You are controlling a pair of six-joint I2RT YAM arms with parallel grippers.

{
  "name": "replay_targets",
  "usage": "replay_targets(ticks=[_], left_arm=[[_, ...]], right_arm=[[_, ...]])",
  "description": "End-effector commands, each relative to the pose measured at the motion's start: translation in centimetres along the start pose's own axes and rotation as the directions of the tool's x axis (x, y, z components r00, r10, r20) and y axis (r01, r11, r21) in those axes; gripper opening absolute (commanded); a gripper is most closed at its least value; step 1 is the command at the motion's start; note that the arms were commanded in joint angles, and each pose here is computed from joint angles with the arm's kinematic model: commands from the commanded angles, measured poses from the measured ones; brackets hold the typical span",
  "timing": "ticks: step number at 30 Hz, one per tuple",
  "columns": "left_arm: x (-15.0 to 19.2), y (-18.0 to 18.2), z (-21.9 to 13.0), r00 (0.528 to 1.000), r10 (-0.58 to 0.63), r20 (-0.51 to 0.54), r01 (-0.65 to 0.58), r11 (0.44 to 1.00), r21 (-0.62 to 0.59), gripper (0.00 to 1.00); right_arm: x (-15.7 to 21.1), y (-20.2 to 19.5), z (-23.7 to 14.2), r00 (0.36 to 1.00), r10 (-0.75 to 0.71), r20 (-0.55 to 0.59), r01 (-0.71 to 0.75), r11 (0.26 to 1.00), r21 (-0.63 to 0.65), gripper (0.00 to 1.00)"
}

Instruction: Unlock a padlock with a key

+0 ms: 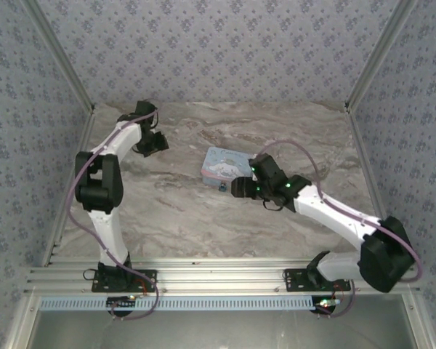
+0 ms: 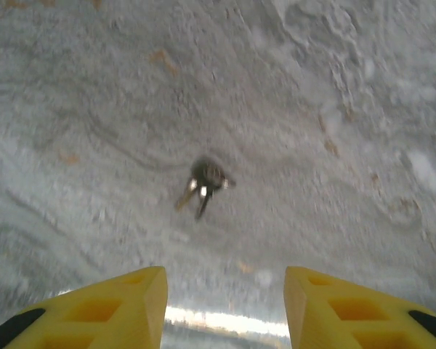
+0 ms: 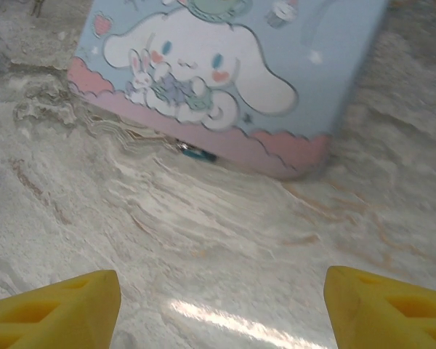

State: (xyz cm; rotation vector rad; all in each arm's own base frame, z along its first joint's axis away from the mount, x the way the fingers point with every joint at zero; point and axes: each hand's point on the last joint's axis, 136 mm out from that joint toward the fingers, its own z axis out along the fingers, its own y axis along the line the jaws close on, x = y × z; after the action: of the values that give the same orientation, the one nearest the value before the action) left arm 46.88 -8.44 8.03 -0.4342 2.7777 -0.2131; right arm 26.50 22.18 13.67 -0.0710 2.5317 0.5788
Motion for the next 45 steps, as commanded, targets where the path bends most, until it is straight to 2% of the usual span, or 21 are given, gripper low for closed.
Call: replay_targets(ticks=[1,5,10,15,21,23,26,28,30,32,34,36,38,41,45], left_arm=[[-0.7,1.0,0.9,0.999,-0.037,-0.021,0.035,0.996,-0.081,0.46],[-1.7,1.4,2.5,0.999,-0.029,-0.031,0.025,0.990,-0.138,0.46],[-2.6,0.8,4.3,0.999,-0.008,-0.054,0.000,0.991,-0.132,0.44],[-1.5,0.3,5.6,0.996,-0.005,-0.093,-0.006,0.994,-0.114,0.35],[0.2,0.2,5.8,0.994,0.007,-0.114,-0.019,0.994,-0.112,0.31],[0.5,0.2,5.6,0.993,0.021,-0.115,-0.034,0.993,-0.111,0.35],[0.3,0.1,5.0,0.992,0.075,-0.098,-0.085,0.991,-0.101,0.48],[0.0,-0.2,4.4,0.987,0.135,-0.087,-0.143,0.986,-0.085,0.49],[-0.3,-1.0,3.7,0.969,0.233,-0.081,-0.237,0.971,-0.037,0.49],[-0.5,-1.9,3.0,0.932,0.357,-0.065,-0.357,0.934,0.012,0.46],[-0.5,-2.2,2.1,0.879,0.475,-0.050,-0.474,0.880,0.038,0.44],[-0.4,-1.8,1.6,0.802,0.596,-0.045,-0.595,0.803,0.030,0.44],[-0.7,-1.2,1.4,0.756,0.653,-0.042,-0.652,0.757,0.023,0.44],[-1.6,-0.5,1.4,0.777,0.629,-0.019,-0.626,0.776,0.070,0.45],[-1.6,0.2,2.1,0.766,0.640,-0.054,-0.636,0.768,0.073,0.42]], right_arm=[[1.0,-2.0,-1.1,0.996,0.070,0.051,-0.073,0.996,0.056,0.75],[2.3,-4.4,-2.1,0.989,0.112,0.093,-0.121,0.987,0.104,0.76],[2.7,-6.3,-2.7,0.971,0.165,0.175,-0.188,0.974,0.124,0.77],[2.1,-6.9,-2.7,0.958,0.186,0.216,-0.217,0.968,0.129,0.77],[1.7,-6.9,-2.4,0.964,0.172,0.202,-0.202,0.969,0.142,0.78],[1.7,-6.8,-2.4,0.967,0.165,0.194,-0.194,0.971,0.141,0.78],[1.9,-6.8,-2.5,0.968,0.164,0.191,-0.193,0.971,0.141,0.78],[2.1,-7.1,-2.7,0.967,0.167,0.192,-0.196,0.970,0.144,0.78],[2.3,-7.3,-3.0,0.966,0.169,0.196,-0.199,0.970,0.144,0.78],[2.4,-7.4,-3.3,0.964,0.171,0.205,-0.202,0.970,0.138,0.77],[2.5,-7.5,-3.5,0.962,0.176,0.210,-0.206,0.970,0.131,0.77],[2.7,-7.4,-3.7,0.961,0.177,0.213,-0.206,0.971,0.122,0.77],[2.9,-7.3,-3.8,0.962,0.176,0.209,-0.204,0.972,0.116,0.77],[3.0,-7.2,-3.9,0.964,0.173,0.200,-0.198,0.974,0.113,0.77],[3.0,-7.1,-4.0,0.968,0.164,0.192,-0.188,0.976,0.113,0.77]])
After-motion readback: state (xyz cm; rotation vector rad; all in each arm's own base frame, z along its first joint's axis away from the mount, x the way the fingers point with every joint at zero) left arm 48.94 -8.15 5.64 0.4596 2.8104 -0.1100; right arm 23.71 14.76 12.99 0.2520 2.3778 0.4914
